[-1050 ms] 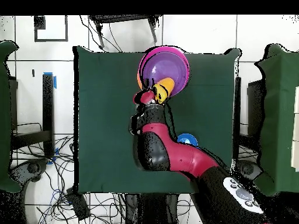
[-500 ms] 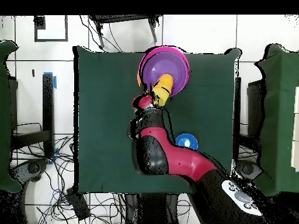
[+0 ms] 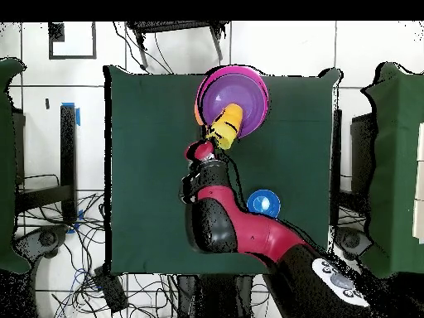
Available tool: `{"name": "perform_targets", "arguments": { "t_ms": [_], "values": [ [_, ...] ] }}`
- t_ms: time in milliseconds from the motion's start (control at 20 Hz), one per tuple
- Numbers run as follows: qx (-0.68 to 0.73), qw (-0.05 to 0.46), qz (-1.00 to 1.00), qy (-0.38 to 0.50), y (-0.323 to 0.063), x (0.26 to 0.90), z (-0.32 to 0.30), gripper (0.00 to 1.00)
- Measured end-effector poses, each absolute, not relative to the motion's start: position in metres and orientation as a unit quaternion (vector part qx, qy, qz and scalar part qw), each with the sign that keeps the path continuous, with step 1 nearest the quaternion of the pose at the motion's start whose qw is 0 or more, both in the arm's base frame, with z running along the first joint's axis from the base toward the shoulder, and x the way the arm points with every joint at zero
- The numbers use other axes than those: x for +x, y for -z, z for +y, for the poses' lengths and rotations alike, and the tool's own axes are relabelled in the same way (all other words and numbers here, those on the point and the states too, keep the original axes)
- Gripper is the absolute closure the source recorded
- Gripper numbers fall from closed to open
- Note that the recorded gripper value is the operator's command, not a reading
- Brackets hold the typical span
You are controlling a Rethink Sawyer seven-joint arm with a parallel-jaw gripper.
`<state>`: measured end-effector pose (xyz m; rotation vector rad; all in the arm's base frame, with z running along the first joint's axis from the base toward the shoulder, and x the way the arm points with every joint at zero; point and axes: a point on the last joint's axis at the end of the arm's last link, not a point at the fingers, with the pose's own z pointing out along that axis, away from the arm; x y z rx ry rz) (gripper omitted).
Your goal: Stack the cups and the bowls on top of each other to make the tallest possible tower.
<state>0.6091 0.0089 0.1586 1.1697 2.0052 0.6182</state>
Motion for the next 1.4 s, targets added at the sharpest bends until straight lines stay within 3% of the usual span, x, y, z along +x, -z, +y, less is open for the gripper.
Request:
{"name": "perform_targets", "arguments": {
  "t_ms": [1400],
  "values": [
    [0.475,0.339,0.776,-0.240,-0.136,0.598,-0.007,0.00]
  ]
}}
